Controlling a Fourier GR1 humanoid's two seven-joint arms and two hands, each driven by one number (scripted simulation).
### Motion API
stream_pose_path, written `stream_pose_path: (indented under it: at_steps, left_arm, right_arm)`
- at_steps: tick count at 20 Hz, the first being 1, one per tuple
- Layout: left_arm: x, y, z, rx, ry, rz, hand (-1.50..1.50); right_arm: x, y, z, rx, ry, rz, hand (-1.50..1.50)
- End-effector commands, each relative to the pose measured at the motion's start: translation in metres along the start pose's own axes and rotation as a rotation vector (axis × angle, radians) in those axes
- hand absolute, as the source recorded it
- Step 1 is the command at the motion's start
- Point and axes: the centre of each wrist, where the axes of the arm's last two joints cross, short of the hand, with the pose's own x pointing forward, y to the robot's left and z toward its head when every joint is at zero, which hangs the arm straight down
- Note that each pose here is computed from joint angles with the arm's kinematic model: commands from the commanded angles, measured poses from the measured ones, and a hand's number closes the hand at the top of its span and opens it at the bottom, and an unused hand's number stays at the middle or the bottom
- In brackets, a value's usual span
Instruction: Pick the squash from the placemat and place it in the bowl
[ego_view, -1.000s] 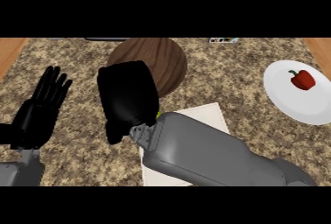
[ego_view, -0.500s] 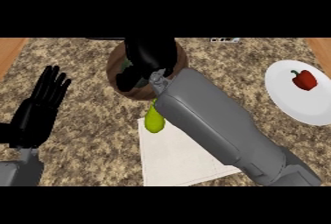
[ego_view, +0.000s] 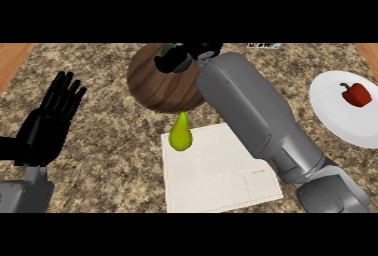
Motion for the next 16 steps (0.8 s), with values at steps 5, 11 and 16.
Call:
stream_pose_path:
  at_steps: [5, 11, 16]
  left_arm:
    - [0.003, -0.018, -0.007, -0.027, -0.018, 0.003, 0.0]
    - [0.017, -0.018, -0.017, -0.063, -0.019, 0.0, 0.0]
    - [0.003, -0.019, -0.013, -0.054, -0.018, 0.01, 0.0]
  right_arm:
    - [-0.036, 0.02, -0.016, 0.076, 0.078, 0.07, 1.5]
    - [-0.063, 0.043, -0.009, 0.203, 0.244, -0.043, 1.5]
    - [-0.071, 0.037, -0.012, 0.29, 0.111, -0.136, -1.5]
